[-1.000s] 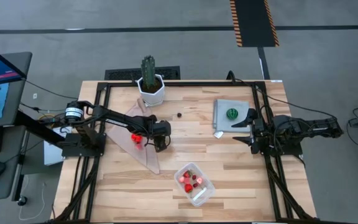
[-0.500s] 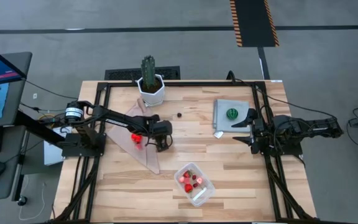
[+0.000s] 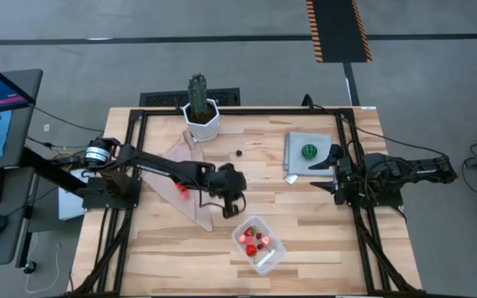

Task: Pick and placing Produce into tupperware
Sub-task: Put the red cherry into the transparent bin, then put the black raspberry into the transparent bin

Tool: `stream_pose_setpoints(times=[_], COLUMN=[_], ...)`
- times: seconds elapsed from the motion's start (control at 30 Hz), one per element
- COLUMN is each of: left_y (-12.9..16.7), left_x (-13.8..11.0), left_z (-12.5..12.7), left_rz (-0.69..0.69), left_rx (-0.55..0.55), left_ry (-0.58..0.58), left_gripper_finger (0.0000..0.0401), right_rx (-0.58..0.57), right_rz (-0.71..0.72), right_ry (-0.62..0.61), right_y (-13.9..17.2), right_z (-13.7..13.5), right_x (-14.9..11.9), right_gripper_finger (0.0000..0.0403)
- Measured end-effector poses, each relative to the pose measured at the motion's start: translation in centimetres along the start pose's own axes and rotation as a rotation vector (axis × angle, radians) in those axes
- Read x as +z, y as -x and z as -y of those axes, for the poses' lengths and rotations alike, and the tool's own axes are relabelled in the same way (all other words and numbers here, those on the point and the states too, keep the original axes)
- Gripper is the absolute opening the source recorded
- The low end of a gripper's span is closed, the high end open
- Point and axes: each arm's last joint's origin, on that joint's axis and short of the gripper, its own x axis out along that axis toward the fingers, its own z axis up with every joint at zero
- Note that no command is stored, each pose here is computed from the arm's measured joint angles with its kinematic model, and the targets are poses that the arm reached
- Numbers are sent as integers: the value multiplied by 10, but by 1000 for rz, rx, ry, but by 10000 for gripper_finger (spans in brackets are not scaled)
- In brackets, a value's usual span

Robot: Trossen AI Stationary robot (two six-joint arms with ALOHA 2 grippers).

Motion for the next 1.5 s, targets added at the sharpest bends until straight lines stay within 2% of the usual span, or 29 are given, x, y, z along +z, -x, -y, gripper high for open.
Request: stream_pose_setpoints(times=[0.1,0.27,0.4,0.57,0.83,0.9,1.1,1.37,1.5], left_y=[6,13,16,19,0,-8,-12,-14,-13], left_x=[12,14,7,0,0,-6,5,6,8], left_z=[24,60,81,98,93,86,79,74,70], left_rz=[73,168,159,147,142,88,176,186,199], left_rx=[-80,-192,-258,-291,-282,-265,-241,-215,-196], left_ry=[-27,-54,-52,-85,-63,-41,17,25,-12], left_gripper_finger=[0,0,0,0,0,0,6,84,109], right_rx=[0,0,0,0,-1,0,-2,-2,-2], right_rz=[0,0,0,0,-1,-1,-39,-59,-59], right_ry=[0,0,0,0,0,0,4,6,6], right_y=[0,0,0,0,0,0,0,-1,-1], right_z=[0,0,0,0,0,0,0,0,0], right_x=[0,0,0,0,0,0,-4,-5,-5], right_gripper_finger=[276,276,276,276,276,276,276,276,276])
